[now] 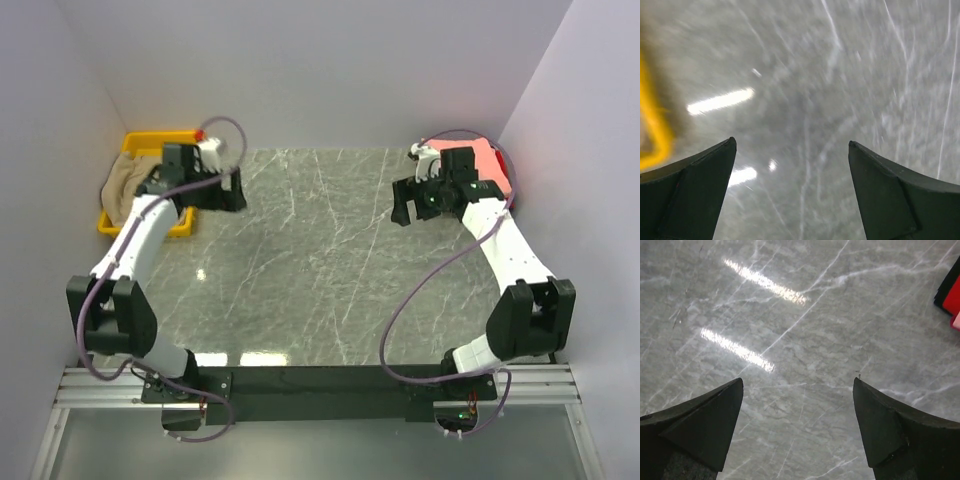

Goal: Fold and stack the t-shirts
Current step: Grab the tshirt from the pile

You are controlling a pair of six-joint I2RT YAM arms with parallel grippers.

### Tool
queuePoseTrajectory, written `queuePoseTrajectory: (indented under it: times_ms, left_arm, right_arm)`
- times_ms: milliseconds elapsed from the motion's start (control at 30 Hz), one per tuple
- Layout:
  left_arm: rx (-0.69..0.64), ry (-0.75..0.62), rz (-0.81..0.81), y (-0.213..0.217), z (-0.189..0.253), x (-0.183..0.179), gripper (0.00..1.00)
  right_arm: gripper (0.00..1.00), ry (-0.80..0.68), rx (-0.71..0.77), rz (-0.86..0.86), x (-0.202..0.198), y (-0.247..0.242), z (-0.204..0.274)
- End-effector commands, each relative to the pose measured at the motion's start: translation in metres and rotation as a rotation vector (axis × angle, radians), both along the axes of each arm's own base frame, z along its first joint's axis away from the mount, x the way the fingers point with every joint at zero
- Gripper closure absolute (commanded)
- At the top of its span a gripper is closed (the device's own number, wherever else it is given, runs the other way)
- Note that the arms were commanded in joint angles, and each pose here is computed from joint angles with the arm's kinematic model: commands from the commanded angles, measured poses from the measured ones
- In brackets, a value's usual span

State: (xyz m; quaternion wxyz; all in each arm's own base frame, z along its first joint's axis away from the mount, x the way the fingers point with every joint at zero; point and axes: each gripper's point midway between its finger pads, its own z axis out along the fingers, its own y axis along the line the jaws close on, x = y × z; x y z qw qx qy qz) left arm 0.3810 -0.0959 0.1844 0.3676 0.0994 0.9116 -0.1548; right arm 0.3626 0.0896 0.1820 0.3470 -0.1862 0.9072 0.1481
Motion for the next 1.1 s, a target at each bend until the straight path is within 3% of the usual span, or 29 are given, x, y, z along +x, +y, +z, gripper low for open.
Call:
queuePoseTrajectory:
  times_ms: [0,233,267,333,500,800,967,1000,1067]
  left_arm:
    - [-0.035,-0.115,0.074,0.038,0.045,0.047,0.01]
    - [0.041,-0.205,0.354,0.163,0.072,0.125,0.01]
    - [0.056,-0.166,0.385,0.178,0.054,0.134,0.01]
    - [0.093,-0.183,0.438,0.210,0.060,0.146,0.00]
    - [0.189,-0.075,0.480,0.260,-0.003,0.164,0.01]
    - [0.267,0.111,0.530,0.285,-0.114,0.162,0.01]
    - [0.214,0.198,0.524,0.281,-0.154,0.163,0.01]
    - [0.202,0.199,0.521,0.280,-0.156,0.164,0.02]
    - [0.154,0.202,0.508,0.275,-0.162,0.164,0.15]
  right_arm:
    - [0.04,-0.047,-0.002,0.021,0.016,0.003,0.020]
    - [0.03,-0.007,-0.020,0.030,0.037,0.004,0.010]
    - [0.03,-0.007,-0.019,0.031,0.039,0.005,0.010]
    - [0.03,-0.010,-0.019,0.039,0.042,0.007,0.010]
    - [0.03,0.031,-0.039,0.036,0.056,0.007,-0.008]
    - [0.03,0.053,-0.061,0.040,0.076,0.006,-0.015]
    - [0.03,0.062,-0.067,0.056,0.076,0.008,-0.017]
    - [0.04,0.064,-0.067,0.057,0.076,0.009,-0.017]
    - [0.05,0.062,-0.067,0.061,0.075,0.008,-0.015]
